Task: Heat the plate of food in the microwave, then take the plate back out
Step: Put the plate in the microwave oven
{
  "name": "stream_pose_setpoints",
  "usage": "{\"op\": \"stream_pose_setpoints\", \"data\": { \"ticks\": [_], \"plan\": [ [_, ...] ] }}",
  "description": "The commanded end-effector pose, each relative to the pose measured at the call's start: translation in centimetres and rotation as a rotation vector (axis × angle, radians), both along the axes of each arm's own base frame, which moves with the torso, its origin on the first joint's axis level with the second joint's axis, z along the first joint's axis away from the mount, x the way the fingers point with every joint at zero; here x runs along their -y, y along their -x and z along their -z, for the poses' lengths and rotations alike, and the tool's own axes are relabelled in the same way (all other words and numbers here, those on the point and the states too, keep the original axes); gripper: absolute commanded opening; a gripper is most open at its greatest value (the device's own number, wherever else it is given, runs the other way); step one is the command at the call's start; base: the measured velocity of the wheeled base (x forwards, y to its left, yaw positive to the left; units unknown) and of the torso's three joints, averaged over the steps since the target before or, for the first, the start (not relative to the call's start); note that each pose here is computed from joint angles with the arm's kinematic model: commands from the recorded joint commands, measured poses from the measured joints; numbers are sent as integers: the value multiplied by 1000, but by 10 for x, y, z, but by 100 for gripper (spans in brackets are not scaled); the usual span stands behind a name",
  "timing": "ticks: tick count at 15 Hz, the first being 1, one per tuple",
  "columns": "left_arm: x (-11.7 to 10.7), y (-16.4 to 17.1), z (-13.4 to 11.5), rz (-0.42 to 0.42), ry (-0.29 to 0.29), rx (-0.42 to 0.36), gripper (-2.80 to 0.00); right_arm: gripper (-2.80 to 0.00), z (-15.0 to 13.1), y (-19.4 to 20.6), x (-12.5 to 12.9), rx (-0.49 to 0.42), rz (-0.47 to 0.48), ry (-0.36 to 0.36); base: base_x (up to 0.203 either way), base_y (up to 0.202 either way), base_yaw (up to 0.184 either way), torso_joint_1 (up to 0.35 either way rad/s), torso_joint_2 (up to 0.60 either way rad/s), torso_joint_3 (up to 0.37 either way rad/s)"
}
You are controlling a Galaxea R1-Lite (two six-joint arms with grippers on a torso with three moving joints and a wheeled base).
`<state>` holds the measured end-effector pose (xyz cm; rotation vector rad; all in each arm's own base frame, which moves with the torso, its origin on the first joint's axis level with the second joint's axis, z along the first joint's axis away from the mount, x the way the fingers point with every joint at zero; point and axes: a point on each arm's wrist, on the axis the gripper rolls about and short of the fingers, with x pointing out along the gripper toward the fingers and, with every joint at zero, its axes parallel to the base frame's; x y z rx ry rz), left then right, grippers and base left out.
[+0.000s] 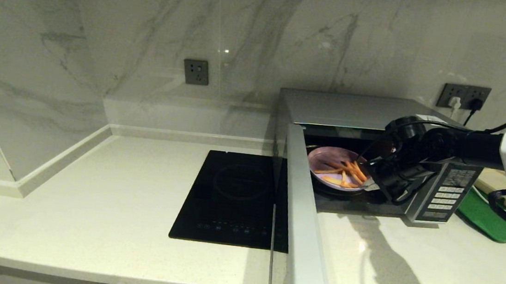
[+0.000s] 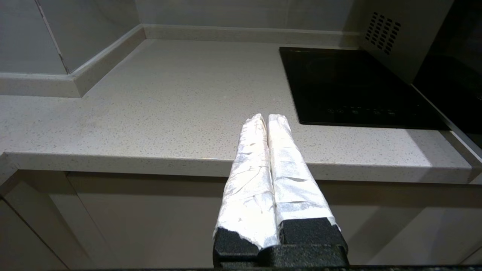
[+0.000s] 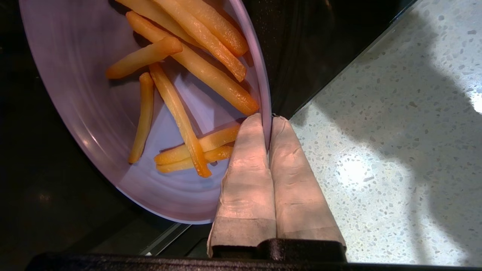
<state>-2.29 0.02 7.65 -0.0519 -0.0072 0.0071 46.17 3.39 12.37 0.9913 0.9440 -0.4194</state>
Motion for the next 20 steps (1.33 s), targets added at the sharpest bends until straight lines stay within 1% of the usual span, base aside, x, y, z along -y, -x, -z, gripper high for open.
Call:
{"op": "stream_pose_setpoints", "data": {
  "ticks": [1,18,20],
  "plan": [
    [0,0,0,0,0,1,-280,-280,2,0,0,-12,6,-2,0,0,0,0,0,0],
    [0,0,0,-2,2,0,-280,-280,2,0,-1,-12,6,1,0,0,0,0,0,0],
    [0,0,0,0,2,-1,-280,-280,2,0,0,-12,8,1,-102,0,1,9,8,0]
  ]
}}
